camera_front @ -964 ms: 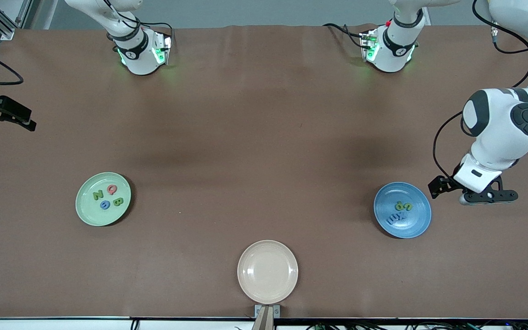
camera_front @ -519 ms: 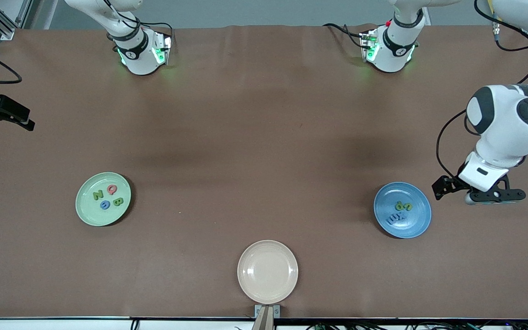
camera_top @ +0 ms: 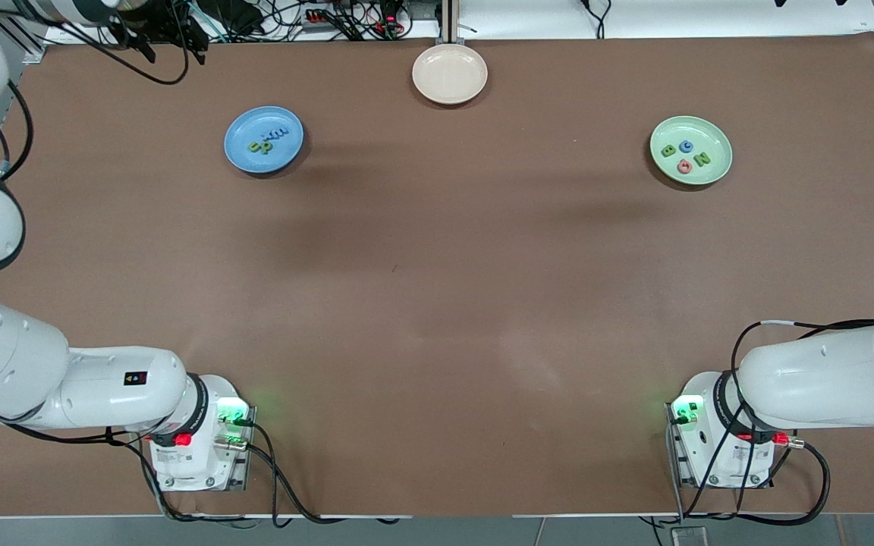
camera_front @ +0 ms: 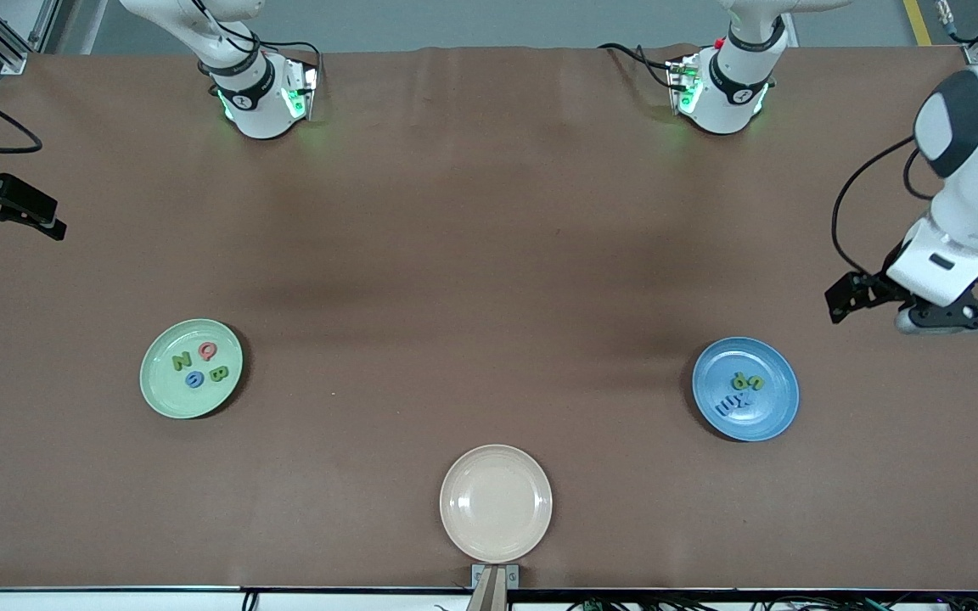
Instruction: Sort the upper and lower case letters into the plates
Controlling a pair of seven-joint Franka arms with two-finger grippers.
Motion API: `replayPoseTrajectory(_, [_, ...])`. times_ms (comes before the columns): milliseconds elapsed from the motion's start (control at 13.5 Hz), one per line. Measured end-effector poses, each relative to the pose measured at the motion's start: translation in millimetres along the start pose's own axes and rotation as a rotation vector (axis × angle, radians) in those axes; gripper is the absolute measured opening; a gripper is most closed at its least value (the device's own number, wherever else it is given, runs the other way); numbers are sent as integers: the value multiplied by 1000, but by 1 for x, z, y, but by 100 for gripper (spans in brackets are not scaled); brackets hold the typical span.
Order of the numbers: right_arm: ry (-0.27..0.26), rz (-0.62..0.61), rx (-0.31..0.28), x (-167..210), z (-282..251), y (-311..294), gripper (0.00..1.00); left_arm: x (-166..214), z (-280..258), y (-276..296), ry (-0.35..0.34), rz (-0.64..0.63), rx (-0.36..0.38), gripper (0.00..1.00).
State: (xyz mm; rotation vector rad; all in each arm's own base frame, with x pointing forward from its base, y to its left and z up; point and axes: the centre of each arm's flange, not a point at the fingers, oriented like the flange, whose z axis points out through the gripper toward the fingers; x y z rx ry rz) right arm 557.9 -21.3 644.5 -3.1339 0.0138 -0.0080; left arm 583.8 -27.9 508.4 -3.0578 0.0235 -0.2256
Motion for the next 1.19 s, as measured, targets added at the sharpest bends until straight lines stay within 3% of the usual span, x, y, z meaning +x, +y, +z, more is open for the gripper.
replayPoseTrajectory(519, [3,0,0,-1,-2,0,100,-38,-114,27,-117,11,-71,100])
replayPoseTrajectory(1187, [0,1,0,-2,-2,1,100,-31,-129,24,-103,8,-75,100])
